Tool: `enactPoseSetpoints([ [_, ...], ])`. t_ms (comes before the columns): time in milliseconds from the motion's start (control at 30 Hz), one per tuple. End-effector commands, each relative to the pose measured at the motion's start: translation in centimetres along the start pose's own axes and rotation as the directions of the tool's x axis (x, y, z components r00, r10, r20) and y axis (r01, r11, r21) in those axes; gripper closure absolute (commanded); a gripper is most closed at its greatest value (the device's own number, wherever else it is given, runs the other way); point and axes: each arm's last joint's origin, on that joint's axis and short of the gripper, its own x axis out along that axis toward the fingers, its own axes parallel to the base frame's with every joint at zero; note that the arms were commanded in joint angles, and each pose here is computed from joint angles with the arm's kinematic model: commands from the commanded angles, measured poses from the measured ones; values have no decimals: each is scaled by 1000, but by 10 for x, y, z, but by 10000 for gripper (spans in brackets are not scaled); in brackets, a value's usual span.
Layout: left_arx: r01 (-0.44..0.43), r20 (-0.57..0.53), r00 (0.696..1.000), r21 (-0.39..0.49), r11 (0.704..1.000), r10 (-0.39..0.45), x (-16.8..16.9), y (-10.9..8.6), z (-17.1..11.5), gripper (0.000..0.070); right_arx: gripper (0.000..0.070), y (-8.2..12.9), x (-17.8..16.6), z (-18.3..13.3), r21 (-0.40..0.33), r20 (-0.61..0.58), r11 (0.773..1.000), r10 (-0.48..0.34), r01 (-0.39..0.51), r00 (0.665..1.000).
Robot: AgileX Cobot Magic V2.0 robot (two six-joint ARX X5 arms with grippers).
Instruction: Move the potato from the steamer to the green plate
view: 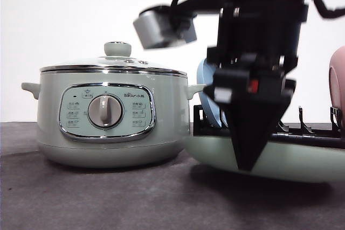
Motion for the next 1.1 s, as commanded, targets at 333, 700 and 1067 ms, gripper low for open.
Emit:
enactPoseSetpoints([
  [333, 7, 25, 1000, 31, 1000, -7, -3, -2, 6, 143, 448, 8, 13, 5, 11, -13, 995, 96, -96, 995],
  [700, 7, 25, 1000, 31, 999, -7, -3, -2, 6, 143, 411, 5, -2, 5, 17, 40, 996, 89, -90, 995],
  [1067, 7, 25, 1000, 30, 1000, -7, -3, -2, 6, 143, 411, -31, -92, 1, 113, 354, 990, 41, -87, 934],
])
